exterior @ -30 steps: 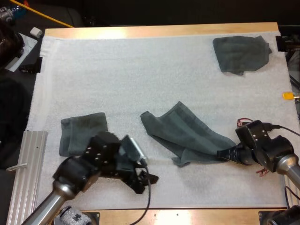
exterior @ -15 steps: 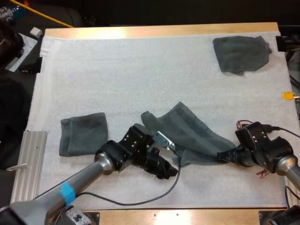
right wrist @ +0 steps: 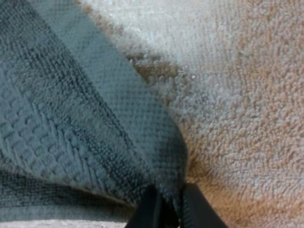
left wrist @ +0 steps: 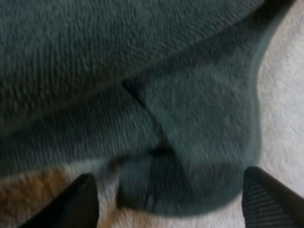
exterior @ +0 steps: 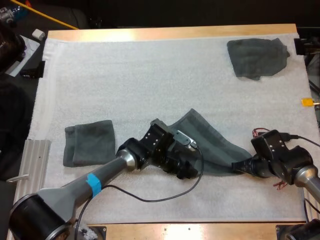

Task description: Pick towel from pile, fold and stack

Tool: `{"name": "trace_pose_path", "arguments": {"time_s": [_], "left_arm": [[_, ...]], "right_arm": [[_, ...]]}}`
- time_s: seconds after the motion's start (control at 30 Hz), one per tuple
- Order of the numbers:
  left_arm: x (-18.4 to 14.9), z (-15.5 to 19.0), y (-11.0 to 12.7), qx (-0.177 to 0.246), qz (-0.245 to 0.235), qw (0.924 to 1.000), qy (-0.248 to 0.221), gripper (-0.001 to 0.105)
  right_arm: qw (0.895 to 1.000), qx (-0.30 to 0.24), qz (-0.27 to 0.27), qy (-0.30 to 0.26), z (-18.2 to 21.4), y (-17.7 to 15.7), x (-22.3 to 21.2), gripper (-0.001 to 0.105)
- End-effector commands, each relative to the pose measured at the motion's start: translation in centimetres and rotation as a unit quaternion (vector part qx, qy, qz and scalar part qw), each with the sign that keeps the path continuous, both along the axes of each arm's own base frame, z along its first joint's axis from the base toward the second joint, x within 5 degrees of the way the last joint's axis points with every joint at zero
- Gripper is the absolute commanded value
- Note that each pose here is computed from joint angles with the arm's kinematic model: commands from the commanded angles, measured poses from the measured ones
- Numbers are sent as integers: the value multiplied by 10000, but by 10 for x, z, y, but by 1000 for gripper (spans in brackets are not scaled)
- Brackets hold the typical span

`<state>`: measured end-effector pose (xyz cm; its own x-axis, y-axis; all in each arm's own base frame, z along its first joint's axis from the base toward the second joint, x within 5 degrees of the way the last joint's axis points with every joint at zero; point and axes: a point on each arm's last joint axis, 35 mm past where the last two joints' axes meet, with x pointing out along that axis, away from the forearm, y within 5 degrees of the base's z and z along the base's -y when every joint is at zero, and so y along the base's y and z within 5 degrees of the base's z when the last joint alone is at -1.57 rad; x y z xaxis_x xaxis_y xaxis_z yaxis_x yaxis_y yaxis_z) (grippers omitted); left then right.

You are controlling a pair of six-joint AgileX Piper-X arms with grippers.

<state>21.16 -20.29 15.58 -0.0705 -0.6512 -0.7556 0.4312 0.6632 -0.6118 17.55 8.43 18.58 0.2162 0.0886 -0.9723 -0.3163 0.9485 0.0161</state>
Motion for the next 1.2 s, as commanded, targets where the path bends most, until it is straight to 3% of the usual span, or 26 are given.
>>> {"name": "trace_pose_path", "arguments": {"time_s": [0.0, 0.43, 0.53, 0.87, 1.03, 1.17], "left_arm": [[9, -1, -9, -42, 18, 10000, -84, 61], [10, -21, -11, 90, 47, 9992, 387, 61], [7, -24, -11, -40, -30, 9972, 751, 59], [5, -24, -12, -64, 33, 9943, 1063, 32], [5, -22, -11, 74, 124, 9946, 1026, 6], [4, -13, -9, 87, 144, 9960, 874, 4]], "right_arm": [[10000, -10, 50, -1, 3, -1, -1, 0], [10000, -32, 13, 17, 1, -1, -1, 0], [10000, -32, 6, 1, 2, -1, -1, 0], [10000, -37, 2, 8, 1, -1, -1, 0], [10000, -16, -10, 9, 2, -1, -2, 0], [10000, -24, 0, 23, 2, -1, -1, 0]]}}
